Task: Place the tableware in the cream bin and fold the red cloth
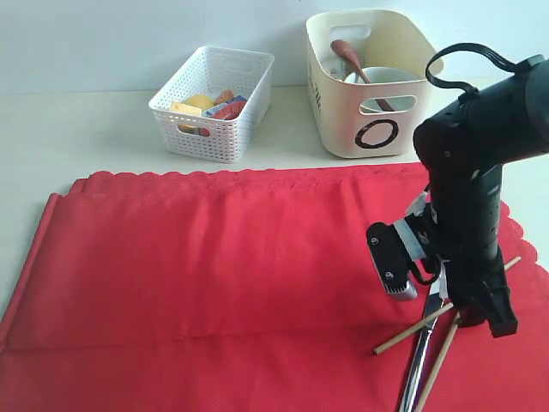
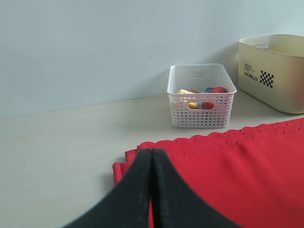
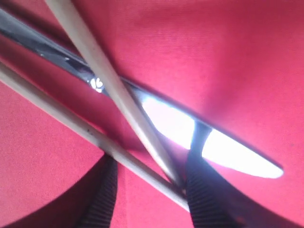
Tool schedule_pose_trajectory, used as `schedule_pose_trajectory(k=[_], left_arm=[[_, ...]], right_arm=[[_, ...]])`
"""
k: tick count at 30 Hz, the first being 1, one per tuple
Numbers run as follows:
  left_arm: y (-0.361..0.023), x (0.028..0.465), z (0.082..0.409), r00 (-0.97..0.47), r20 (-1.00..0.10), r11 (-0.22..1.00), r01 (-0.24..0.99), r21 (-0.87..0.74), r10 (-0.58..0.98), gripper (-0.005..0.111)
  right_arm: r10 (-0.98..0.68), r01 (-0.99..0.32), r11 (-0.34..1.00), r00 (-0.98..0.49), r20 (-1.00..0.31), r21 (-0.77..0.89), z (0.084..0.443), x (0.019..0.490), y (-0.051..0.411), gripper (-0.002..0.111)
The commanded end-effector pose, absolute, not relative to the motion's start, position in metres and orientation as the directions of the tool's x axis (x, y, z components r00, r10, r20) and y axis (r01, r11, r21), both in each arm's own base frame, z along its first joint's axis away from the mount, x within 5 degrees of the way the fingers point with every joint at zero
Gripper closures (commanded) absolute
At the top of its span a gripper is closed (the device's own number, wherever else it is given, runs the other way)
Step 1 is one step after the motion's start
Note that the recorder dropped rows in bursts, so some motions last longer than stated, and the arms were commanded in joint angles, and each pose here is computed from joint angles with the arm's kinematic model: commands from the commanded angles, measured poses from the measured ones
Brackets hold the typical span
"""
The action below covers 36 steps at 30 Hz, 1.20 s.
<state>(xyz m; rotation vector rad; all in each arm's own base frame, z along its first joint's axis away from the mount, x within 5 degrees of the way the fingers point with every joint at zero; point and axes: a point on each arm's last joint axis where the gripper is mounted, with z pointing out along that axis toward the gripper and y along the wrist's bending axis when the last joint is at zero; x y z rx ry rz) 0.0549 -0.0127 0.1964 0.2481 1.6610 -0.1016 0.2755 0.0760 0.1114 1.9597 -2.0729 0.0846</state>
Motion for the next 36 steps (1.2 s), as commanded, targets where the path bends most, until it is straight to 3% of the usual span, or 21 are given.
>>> schedule_pose_trajectory(k=[1,7,17,36], left_arm=[[-0.013,0.054,0.196,-0.083,-0.992,0.971,0.227,0.078,0.099,0.106],[-0.013,0.054,0.196,-0.083,-0.992,0.971,0.227,0.076,0.097,0.106],[-0.013,0.054,0.196,-0.083,-0.992,0.971,0.227,0.078,0.1,0.106],[-0.013,0.054,0.196,-0.083,-0.992,0.971,0.227,0.078,0.099,0.106]], right_arm=[[-0.975,-0.973,0.122,-0.081,0.207,0.196,0.102,0.271,0.081,0.063],[-0.968,-0.98,0.076,-0.028,0.251,0.186,0.102,0.273,0.076,0.069],[-0.961,-0.981,0.055,-0.002,0.277,0.184,0.103,0.273,0.074,0.108],[-0.974,-0.992,0.075,-0.051,0.22,0.104,0.128,0.273,0.077,0.108]])
